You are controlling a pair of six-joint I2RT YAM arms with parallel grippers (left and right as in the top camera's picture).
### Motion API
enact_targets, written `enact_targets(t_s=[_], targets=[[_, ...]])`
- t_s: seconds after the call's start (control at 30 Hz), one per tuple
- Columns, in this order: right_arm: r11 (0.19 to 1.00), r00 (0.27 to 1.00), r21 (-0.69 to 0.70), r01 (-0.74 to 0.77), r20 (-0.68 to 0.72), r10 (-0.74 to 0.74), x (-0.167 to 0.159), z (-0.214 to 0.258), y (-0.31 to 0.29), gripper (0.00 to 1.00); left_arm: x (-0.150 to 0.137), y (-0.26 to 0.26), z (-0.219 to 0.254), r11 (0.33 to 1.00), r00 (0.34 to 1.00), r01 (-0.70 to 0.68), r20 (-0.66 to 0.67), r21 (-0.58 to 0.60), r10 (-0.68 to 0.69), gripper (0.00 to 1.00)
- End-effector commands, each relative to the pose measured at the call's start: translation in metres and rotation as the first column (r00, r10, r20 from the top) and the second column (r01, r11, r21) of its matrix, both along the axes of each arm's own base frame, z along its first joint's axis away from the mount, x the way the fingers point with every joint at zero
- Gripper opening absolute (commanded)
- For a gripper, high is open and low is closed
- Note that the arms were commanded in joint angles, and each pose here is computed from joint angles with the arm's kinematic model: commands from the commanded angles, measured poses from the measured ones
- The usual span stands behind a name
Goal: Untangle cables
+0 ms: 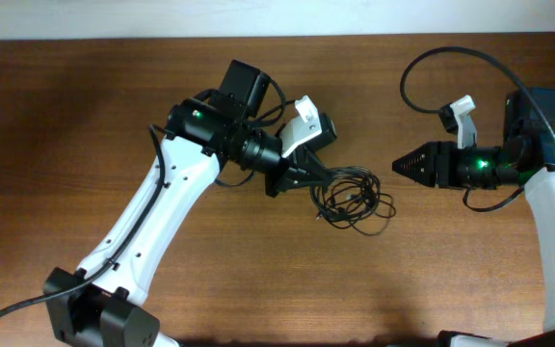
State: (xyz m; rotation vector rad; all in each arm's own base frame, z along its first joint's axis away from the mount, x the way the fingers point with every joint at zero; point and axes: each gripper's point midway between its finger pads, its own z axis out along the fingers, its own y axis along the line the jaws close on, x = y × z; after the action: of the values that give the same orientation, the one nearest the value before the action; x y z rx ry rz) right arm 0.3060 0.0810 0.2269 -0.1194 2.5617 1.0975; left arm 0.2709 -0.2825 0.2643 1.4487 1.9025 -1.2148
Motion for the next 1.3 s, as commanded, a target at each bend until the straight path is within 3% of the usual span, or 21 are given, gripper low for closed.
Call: enact_targets(t_s=[0.0,0.2,0.57,0.67,0.77,0.93,1.27], targets=[[1.000,1.000,-0.021,-0.001,0.010,0.001,0.003,0.000,-0.001,0.53,-0.008,-0.006,0.015,0.991,0.994,0.093,0.072,-0.096,-0.086,0.00],[0.999,0.999,0.034,-0.027,-0.043,0.028,-0.010,0.003,0.010,0.53,-0.012,-0.011,0.011,0.986,0.981,0.143,0.141,-0.082,-0.130,0.00],[0.989,0.991,0.093,-0.117,-0.056,0.122,-0.024,0.010,0.040,0.51,0.000,-0.007,-0.019,0.983,0.942,0.132,0.293,0.126,-0.164,0.00],[0.987,0.987,0.073,-0.146,-0.065,0.150,-0.028,0.006,0.047,0.41,0.000,-0.007,-0.020,0.983,0.942,0.131,0.293,0.127,-0.164,0.00],[0.986,0.983,-0.005,-0.170,-0.077,0.169,-0.031,-0.004,0.049,0.38,0.000,-0.007,-0.020,0.983,0.942,0.131,0.293,0.127,-0.164,0.00],[0.978,0.983,-0.109,-0.177,-0.067,0.171,-0.027,-0.016,0.045,0.38,-0.003,-0.009,-0.017,0.984,0.944,0.144,0.284,0.104,-0.168,0.00],[0.980,0.982,-0.110,-0.167,-0.111,0.155,-0.031,-0.022,0.043,0.37,-0.005,-0.011,-0.014,0.984,0.945,0.153,0.279,0.086,-0.172,0.00]])
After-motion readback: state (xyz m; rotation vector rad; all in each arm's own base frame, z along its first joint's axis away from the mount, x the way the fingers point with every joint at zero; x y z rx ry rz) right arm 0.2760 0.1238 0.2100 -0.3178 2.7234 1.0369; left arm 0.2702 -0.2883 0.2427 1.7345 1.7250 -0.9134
